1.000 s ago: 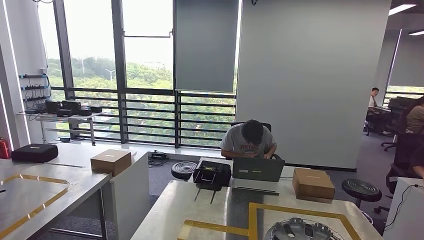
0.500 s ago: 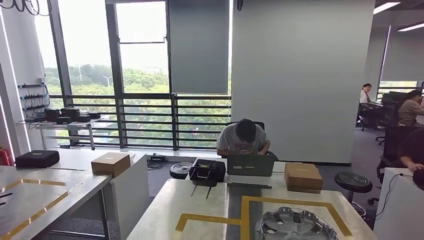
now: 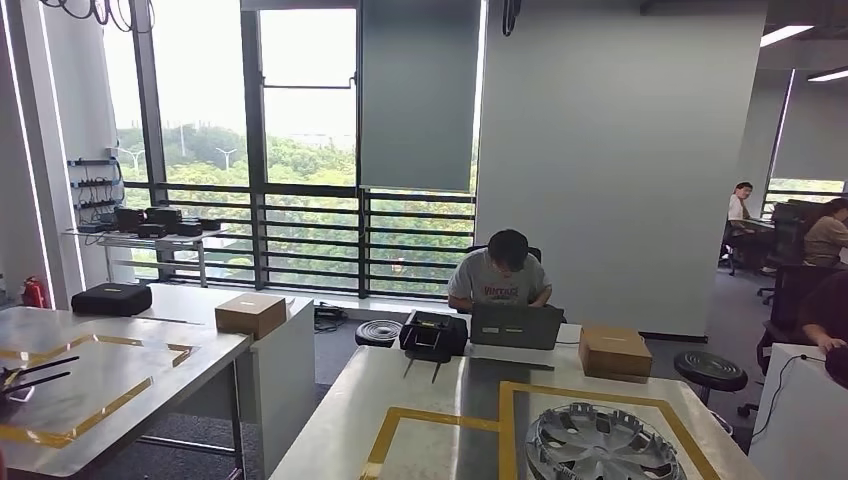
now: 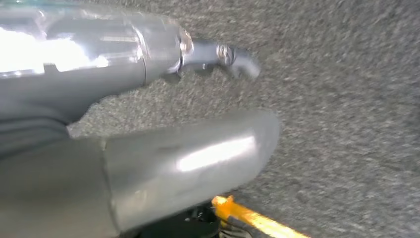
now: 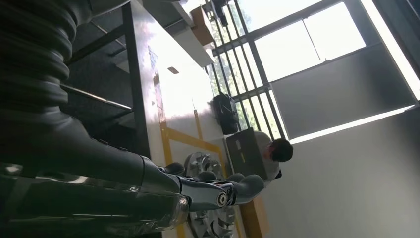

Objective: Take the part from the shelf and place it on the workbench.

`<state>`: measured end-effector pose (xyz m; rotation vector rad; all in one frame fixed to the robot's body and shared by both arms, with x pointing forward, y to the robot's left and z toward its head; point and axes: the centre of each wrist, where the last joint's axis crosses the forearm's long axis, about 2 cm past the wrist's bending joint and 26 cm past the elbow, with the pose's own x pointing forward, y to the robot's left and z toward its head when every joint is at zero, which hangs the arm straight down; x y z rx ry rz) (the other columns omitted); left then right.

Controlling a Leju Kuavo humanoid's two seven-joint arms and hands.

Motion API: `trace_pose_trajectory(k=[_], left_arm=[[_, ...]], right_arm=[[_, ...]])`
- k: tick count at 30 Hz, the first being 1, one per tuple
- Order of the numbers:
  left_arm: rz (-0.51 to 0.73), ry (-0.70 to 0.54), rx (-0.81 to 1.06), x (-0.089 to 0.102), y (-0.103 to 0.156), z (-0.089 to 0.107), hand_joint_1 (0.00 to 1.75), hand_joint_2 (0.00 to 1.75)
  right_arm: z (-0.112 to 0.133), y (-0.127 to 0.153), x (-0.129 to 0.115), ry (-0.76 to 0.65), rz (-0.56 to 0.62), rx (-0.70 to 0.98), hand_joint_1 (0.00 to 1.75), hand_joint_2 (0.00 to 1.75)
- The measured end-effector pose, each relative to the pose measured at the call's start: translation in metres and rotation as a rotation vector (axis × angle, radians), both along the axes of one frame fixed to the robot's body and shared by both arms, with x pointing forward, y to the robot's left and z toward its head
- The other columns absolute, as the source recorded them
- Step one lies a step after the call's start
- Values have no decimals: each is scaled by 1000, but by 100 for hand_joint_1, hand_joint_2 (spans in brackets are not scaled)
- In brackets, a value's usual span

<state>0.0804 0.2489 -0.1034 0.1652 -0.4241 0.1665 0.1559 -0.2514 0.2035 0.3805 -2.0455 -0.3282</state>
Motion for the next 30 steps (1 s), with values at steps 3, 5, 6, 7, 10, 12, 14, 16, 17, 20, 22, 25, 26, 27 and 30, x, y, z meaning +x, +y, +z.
trace_pose_trajectory(k=[3, 5, 6, 7, 10, 12, 14, 16, 17, 20, 22, 25, 26, 27, 30], left_arm=[[-8, 0, 0, 0, -1, 0, 0, 0], [-15, -2, 1, -1, -1, 0, 0, 0], [-17, -4, 2, -1, -1, 0, 0, 0], [-19, -6, 1, -1, -2, 0, 0, 0], [-23, -14, 0, 0, -3, 0, 0, 0], [-28, -16, 0, -1, -4, 0, 0, 0], [-30, -15, 0, -2, -4, 0, 0, 0], [-31, -16, -1, -2, -4, 0, 0, 0], [-31, -16, -1, -2, -4, 0, 0, 0], [-32, -16, -1, -2, -4, 0, 0, 0], [-34, -17, 0, -2, -4, 0, 0, 0], [-39, -19, 3, 0, -3, 0, 0, 0], [-41, -18, 3, 0, -3, 0, 0, 0], [-42, -15, 2, 0, -3, 0, 0, 0], [-48, -9, 3, -1, -2, 0, 0, 0]], right_arm=[[0, -2, 1, 2, -4, 0, 0, 175], [-1, -3, 2, 4, -11, 0, 0, 175], [-1, -4, 3, 4, -14, -2, 0, 175], [-1, -5, 3, 4, -17, -3, 0, 175], [0, -7, 6, -2, -26, -4, 0, 175], [0, -8, 6, -3, -33, -7, 0, 175], [-1, -9, 7, -1, -39, -12, 0, 175], [-2, -10, 7, 2, -43, -20, 0, 175], [-2, -10, 6, 4, -45, -25, 0, 175], [-3, -10, 6, 11, -49, -32, 0, 175], [-4, -10, 6, 15, -50, -34, 0, 175], [-4, -11, 6, 14, -56, -39, 0, 175], [-5, -11, 5, 15, -60, -42, 0, 175], [-6, -11, 4, 17, -64, -44, 0, 175], [-9, -13, 2, 26, -74, -49, 0, 175]])
